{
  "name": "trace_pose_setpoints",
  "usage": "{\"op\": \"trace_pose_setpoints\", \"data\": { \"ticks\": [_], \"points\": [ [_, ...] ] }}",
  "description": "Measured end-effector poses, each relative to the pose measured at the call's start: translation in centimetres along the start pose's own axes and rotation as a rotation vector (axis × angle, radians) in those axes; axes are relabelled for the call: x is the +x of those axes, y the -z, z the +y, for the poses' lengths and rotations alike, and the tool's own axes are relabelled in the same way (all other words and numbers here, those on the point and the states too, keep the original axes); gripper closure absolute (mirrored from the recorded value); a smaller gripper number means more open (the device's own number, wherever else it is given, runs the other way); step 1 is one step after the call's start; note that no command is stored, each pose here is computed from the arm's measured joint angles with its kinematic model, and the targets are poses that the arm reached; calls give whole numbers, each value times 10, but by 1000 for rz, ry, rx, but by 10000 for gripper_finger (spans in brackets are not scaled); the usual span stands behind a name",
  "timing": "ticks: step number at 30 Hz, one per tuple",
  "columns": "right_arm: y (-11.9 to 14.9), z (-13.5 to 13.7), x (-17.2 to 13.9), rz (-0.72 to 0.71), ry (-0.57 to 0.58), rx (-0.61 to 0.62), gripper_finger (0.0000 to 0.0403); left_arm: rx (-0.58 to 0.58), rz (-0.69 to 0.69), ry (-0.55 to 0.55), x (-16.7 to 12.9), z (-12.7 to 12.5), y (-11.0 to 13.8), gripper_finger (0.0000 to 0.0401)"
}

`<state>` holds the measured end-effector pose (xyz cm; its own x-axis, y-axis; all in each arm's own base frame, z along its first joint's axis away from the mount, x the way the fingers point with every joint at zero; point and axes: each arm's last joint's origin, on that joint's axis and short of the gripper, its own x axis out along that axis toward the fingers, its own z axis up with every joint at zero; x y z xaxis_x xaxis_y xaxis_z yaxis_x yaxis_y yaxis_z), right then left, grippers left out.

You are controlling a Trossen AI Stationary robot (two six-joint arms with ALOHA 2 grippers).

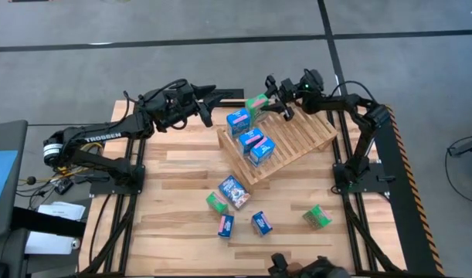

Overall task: Stack cereal on shelf
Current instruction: Put the top green cereal box on the shelf

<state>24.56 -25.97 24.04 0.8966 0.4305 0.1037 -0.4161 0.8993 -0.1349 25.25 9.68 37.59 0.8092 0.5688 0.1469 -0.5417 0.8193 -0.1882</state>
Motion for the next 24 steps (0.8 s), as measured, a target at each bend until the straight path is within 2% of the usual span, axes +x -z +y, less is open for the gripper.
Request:
{"op": "trace_pose_setpoints", "data": {
  "ticks": [24],
  "points": [
    [7,-2,-3,34,-21,111,209,7,1,-1,0,0,0,168]
  ]
}}
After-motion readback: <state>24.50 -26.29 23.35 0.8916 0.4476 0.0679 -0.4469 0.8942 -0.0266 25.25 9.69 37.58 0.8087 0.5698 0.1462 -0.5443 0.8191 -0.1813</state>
